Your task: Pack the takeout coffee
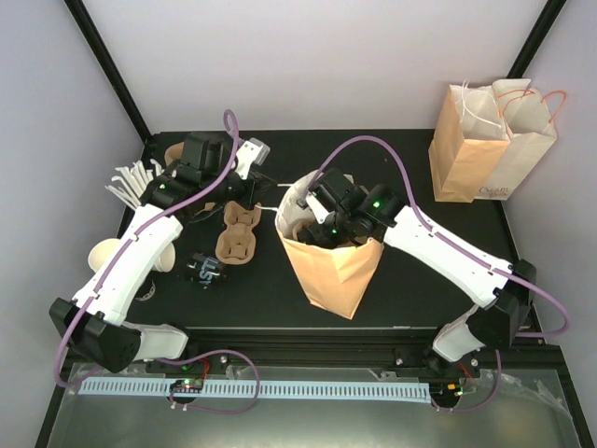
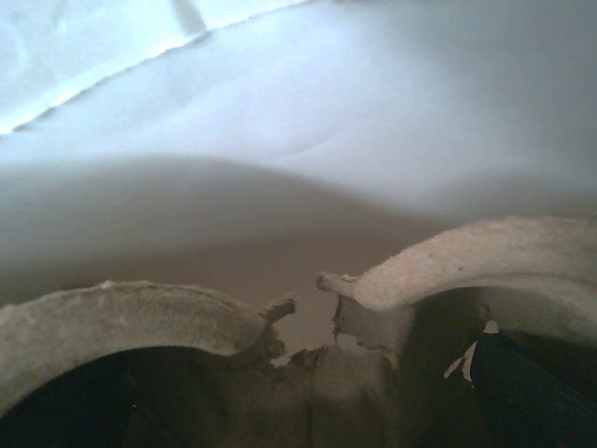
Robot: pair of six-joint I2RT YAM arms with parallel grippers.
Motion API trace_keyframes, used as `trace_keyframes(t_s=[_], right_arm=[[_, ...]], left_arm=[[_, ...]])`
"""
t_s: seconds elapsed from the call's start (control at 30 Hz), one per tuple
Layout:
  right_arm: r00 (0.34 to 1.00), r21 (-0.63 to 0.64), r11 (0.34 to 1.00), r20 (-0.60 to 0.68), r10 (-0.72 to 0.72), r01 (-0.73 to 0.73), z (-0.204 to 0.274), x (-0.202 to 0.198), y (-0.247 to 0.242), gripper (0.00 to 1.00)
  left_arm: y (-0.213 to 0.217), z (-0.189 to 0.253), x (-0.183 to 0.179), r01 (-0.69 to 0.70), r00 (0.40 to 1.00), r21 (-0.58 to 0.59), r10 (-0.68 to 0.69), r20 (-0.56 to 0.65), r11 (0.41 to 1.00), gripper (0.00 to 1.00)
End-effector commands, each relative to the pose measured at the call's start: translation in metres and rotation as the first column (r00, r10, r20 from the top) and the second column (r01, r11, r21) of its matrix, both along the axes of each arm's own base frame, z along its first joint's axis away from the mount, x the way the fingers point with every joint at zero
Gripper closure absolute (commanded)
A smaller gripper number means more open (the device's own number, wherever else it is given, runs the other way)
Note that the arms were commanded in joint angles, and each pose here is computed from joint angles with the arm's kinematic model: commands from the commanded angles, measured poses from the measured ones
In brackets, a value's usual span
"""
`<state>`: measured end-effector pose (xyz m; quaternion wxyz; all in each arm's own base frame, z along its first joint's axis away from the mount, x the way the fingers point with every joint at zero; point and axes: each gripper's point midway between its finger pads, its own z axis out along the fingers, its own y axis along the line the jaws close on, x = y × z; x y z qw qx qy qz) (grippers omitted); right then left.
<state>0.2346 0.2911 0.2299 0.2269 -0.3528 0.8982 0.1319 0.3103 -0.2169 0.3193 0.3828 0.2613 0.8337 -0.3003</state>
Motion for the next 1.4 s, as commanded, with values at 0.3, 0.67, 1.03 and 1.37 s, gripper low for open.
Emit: trace_keyframes(t_s=[0.3, 0.67, 1.03, 1.37], right_arm=[[0.989, 0.376, 0.924, -0.097, 0.109, -0.065, 0.047, -0.006, 0.031, 0.00], [0.977, 0.288, 0.938, -0.030, 0.211, -0.194, 0.055, -0.023, 0.031, 0.00], [0.975, 0.158, 0.987, 0.220, 0.000, -0.036, 0.082, 0.018, -0.016, 0.00], [0.972, 0.147, 0.989, 0.237, -0.001, -0.034, 0.056, 0.020, -0.013, 0.00]], left_arm=[[0.001, 0.006, -0.002, -0.006, 1.000, 0.003, 0.006, 0.026, 1.000, 0.94], [0.002, 0.008, 0.000, -0.013, 0.999, 0.003, 0.013, 0.035, 1.000, 0.95], [0.005, 0.005, 0.001, -0.030, 0.999, 0.029, 0.029, 0.038, 0.999, 0.95], [0.004, 0.013, 0.004, -0.035, 0.998, 0.010, 0.034, 0.054, 0.999, 0.95]])
